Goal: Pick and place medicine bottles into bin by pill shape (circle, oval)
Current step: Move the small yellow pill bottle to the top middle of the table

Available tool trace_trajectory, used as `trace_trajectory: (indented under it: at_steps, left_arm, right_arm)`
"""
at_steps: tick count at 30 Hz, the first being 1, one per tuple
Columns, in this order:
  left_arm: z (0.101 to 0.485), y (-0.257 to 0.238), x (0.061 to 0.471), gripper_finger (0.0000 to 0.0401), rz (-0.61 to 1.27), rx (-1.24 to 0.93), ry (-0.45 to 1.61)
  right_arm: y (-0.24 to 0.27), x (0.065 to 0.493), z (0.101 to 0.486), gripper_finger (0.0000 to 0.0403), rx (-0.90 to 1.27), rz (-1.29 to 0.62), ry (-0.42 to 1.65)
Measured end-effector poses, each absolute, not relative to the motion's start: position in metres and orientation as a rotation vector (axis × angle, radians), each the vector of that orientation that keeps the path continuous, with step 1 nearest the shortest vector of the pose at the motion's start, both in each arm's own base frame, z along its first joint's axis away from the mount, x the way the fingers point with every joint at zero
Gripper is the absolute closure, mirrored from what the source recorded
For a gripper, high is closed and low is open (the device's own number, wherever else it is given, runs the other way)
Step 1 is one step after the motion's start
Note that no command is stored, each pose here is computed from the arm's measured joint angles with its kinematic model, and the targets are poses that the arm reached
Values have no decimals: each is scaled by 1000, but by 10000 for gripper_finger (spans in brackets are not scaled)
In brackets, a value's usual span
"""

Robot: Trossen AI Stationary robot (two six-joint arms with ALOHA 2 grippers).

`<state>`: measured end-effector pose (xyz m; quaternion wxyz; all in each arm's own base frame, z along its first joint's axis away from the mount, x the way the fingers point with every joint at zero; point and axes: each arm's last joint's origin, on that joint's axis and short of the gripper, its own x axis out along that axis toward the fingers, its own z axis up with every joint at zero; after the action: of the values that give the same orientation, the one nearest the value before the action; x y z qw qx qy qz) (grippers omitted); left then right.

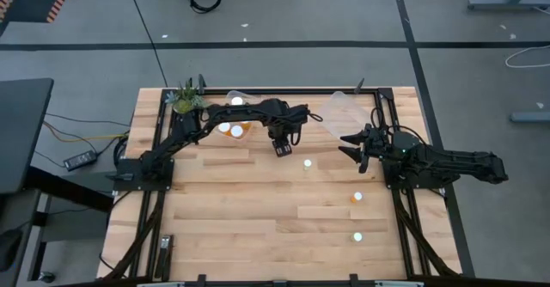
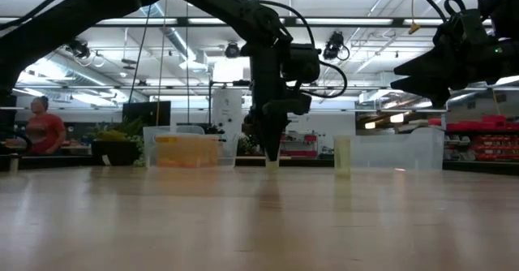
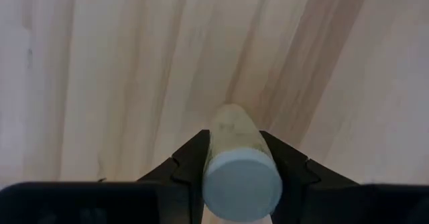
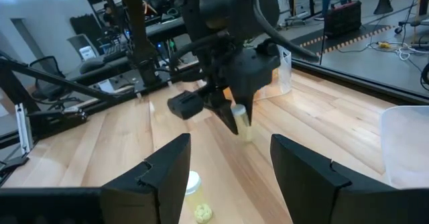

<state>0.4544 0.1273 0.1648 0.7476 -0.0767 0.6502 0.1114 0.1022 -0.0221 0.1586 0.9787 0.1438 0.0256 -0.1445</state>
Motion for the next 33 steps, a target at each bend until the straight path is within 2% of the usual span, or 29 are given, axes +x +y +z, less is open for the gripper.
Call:
trace_trajectory:
  at_steps: [17, 33]
  left_arm:
    - [164, 127, 453, 275, 239, -168, 1444]
    - [162, 124, 452, 190, 232, -129, 1472]
  right_arm:
    - [-22, 102, 159, 189, 290, -291, 52]
    - [-22, 102, 159, 189, 290, -291, 52]
